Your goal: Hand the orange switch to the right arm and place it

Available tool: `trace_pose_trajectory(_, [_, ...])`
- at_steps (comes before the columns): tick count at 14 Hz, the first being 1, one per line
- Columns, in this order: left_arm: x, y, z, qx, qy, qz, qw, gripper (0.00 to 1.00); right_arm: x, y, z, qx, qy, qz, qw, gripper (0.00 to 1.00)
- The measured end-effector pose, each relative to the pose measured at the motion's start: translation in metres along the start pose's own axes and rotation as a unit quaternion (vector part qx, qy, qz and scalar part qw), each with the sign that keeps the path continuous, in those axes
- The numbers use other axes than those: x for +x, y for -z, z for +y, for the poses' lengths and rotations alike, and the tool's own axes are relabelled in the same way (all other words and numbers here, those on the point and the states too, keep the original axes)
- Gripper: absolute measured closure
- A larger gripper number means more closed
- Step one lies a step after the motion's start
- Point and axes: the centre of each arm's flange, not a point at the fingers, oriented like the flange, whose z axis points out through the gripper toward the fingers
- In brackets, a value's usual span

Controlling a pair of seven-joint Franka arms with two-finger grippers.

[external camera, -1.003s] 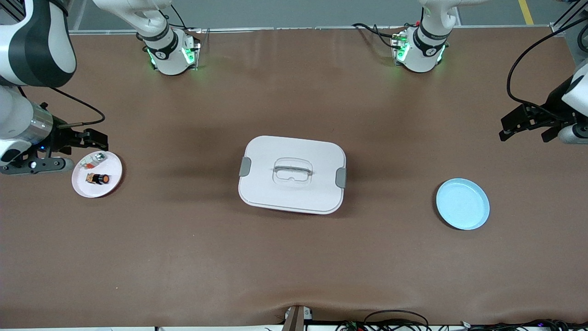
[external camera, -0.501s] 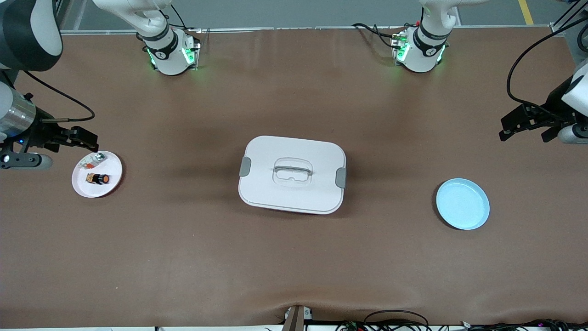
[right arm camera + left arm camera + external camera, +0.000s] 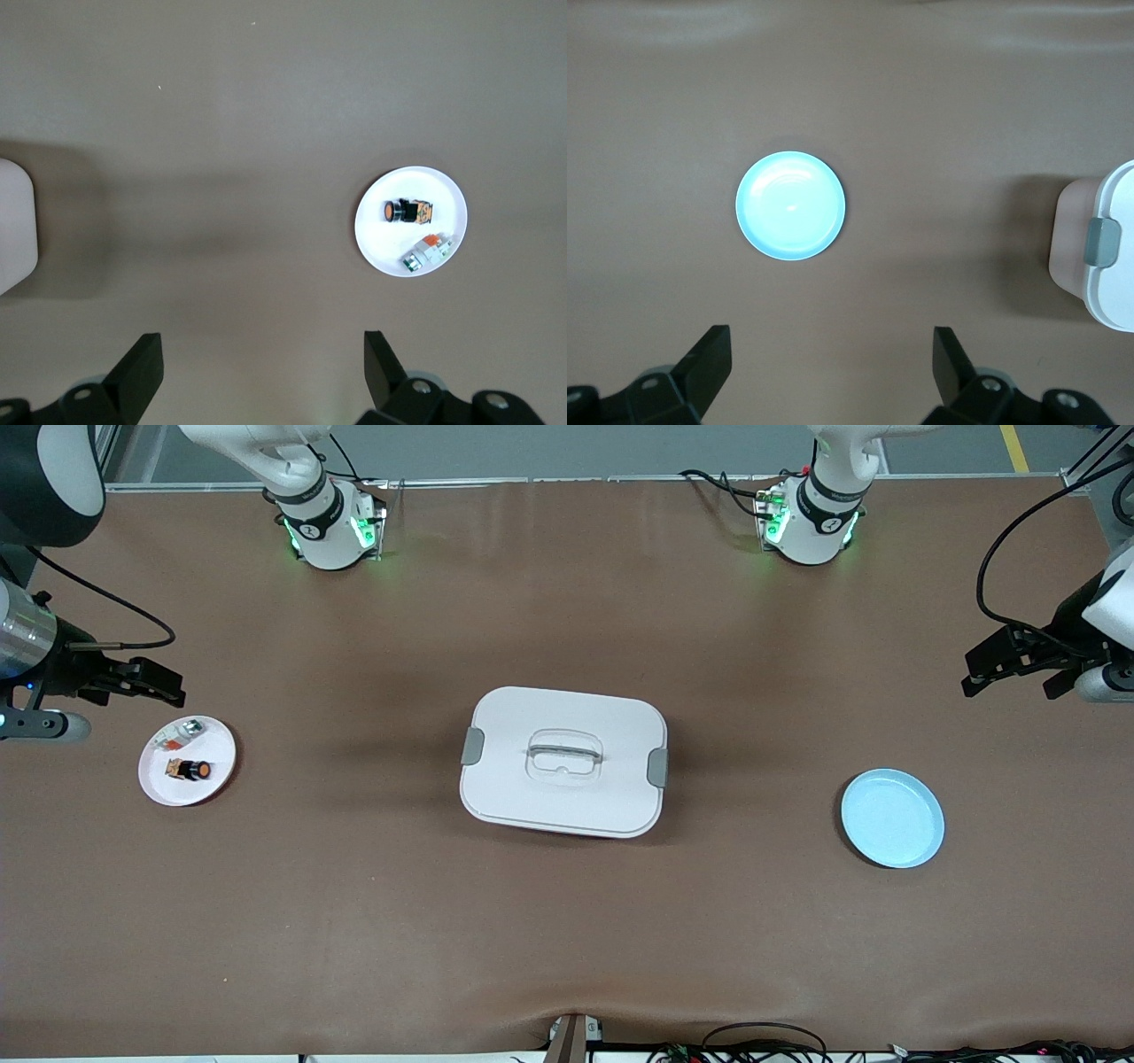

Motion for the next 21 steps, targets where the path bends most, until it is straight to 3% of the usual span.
trace_pose_trajectory(11, [0.000, 0.000, 0.002, 0.000, -0.002, 0.000, 1.000, 0.00, -0.019, 0.018, 0.011, 0.000, -0.025, -0.024, 0.999, 0.00])
trace_pose_trajectory(16, [0.000, 0.001, 0.002, 0.000, -0.002, 0.001, 1.000, 0.00, -0.041, 0.050, 0.029, 0.004, -0.041, -0.007, 0.999, 0.00])
trace_pose_trajectory(21, [0.000, 0.000, 0.002, 0.000, -0.001, -0.001, 1.000, 0.00, -0.042, 0.051, 0.032, 0.005, -0.043, -0.007, 0.999, 0.00])
